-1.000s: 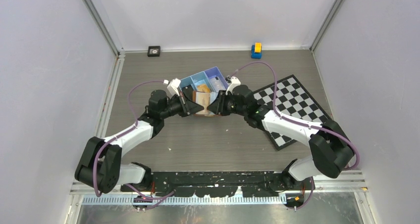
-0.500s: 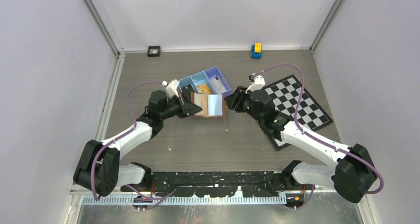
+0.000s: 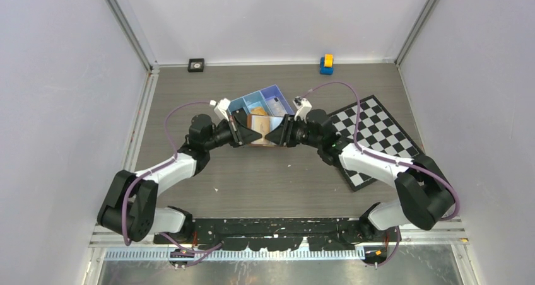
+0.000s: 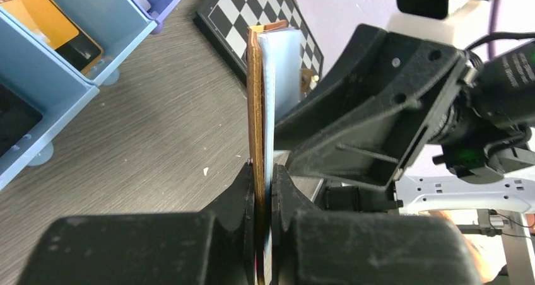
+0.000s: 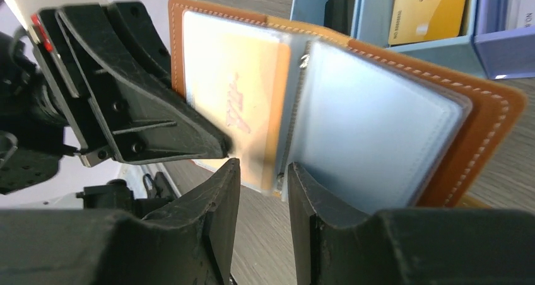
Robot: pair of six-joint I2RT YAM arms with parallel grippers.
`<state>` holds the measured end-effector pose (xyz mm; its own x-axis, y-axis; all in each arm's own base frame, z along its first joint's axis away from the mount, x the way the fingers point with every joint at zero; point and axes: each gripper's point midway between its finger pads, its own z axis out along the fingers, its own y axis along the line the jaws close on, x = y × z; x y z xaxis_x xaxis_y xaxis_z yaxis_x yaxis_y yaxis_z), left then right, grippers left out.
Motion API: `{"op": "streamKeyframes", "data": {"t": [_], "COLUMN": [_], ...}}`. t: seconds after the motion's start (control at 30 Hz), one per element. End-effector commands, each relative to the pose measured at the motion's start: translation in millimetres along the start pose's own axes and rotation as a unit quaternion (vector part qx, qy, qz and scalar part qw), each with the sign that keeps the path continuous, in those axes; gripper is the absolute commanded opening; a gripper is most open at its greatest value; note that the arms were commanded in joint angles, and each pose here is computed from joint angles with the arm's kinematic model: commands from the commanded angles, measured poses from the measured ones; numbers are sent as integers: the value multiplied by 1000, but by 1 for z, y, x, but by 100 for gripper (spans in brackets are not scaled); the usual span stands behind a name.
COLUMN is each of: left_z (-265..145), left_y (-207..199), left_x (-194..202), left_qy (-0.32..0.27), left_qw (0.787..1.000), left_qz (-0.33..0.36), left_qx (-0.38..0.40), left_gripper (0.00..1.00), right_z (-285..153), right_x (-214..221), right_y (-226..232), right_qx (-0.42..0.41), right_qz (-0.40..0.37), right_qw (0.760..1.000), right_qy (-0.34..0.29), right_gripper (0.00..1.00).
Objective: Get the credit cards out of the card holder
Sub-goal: Place the card holder at the center of the board.
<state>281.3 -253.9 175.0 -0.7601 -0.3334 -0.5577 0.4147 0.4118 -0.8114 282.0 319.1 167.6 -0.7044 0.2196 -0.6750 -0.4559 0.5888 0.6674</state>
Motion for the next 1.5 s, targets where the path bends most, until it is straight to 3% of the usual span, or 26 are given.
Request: {"op": "streamKeyframes", "data": {"t": [0.0,0.23,0.6,0.7,0.83,0.97,1.1,1.47], "left_z": [-1,-6,-6,-7,-8,-10,-10,-9], "left_y": [-41,-54,-60,-61,-58,-57,-56,-58], "left_x": [-12,-13,-13,-13,-14,-15,-14,-14], "left_qy": [-12,-14,-13,-15,-21,-25,-23,-20], "left_qw": [994,991,989,988,990,992,992,991], "left_qz": [22,25,20,20,29,36,36,37], "left_qx": [104,128,147,151,134,122,122,129], "left_gripper": [0,0,0,0,0,9,16,19], "right_z": [-3,-12,-16,-13,-10,-11,-6,9], "right_x": [-36,-43,-44,-42,-41,-42,-39,-24], "right_y": [14,26,48,44,6,12,8,14], "right_qx": [-66,-121,-188,-176,-56,-74,-68,-94], "right_qz": [59,76,88,93,77,78,80,100], "right_qw": [995,989,978,980,995,994,994,990], "right_qy": [-36,-40,-35,-28,-34,-37,-28,12], "right_gripper": [39,37,20,23,32,38,34,34]}}
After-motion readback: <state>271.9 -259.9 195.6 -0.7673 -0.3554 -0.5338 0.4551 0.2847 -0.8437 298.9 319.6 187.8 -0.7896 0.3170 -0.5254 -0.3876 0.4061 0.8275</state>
